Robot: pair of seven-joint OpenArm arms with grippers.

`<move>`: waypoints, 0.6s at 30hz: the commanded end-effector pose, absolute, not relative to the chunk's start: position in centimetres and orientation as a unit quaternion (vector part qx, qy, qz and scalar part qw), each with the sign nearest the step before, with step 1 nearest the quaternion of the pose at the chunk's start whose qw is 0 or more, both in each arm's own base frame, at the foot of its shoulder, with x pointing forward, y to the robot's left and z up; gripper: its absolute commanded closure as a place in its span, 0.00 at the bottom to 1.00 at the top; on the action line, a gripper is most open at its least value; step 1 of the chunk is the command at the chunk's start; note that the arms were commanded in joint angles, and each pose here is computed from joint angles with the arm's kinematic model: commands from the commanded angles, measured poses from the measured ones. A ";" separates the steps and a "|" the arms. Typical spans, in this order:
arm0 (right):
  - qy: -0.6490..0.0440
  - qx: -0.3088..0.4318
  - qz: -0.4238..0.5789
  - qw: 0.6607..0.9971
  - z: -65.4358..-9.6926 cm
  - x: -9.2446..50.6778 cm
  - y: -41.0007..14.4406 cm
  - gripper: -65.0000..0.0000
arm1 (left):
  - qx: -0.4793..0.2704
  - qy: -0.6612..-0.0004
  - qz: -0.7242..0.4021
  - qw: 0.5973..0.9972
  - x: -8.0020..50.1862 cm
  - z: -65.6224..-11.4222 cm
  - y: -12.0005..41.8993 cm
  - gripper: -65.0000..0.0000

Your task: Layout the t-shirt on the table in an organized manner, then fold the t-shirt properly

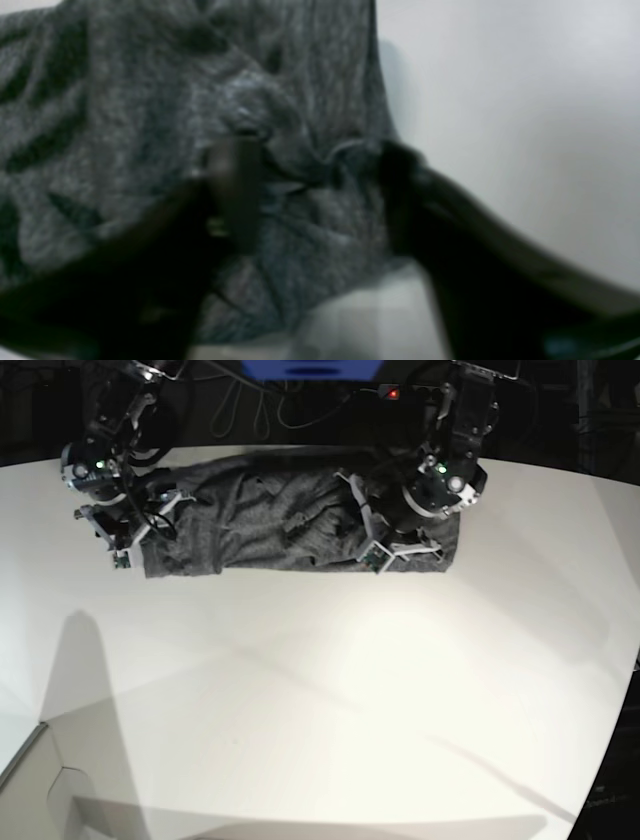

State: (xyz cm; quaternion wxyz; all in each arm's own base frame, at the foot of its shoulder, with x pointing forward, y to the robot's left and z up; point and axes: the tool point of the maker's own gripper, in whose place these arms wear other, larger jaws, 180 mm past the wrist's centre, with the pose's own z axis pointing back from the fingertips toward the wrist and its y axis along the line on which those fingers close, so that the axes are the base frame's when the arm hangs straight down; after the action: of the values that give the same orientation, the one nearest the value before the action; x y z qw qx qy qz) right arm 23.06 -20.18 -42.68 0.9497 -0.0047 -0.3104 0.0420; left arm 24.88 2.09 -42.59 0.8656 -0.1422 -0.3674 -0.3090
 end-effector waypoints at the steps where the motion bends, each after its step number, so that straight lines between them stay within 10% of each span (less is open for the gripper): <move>1: -0.311 -0.012 0.044 0.949 -42.4 23.2 -20.5 0.67 | -0.136 -0.351 -0.317 0.871 24.2 -43.1 2.2 0.65; 6: -0.313 -0.015 0.045 0.948 -42.1 23.3 -20.6 1.00 | -0.135 -0.356 -0.317 0.869 24.4 -42.7 2.2 0.65; 18: -0.401 -0.065 0.110 0.907 -34.4 25.6 -19.2 1.00 | -0.118 -0.454 -0.326 0.821 27.1 -35.1 1.4 0.65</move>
State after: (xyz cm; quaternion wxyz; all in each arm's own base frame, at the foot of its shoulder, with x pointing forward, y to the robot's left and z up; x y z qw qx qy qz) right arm 25.23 -19.23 -35.11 0.9125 -0.0622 -0.3894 0.1094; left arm 26.67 1.72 -36.22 0.8313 -0.1130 -0.4346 -0.3275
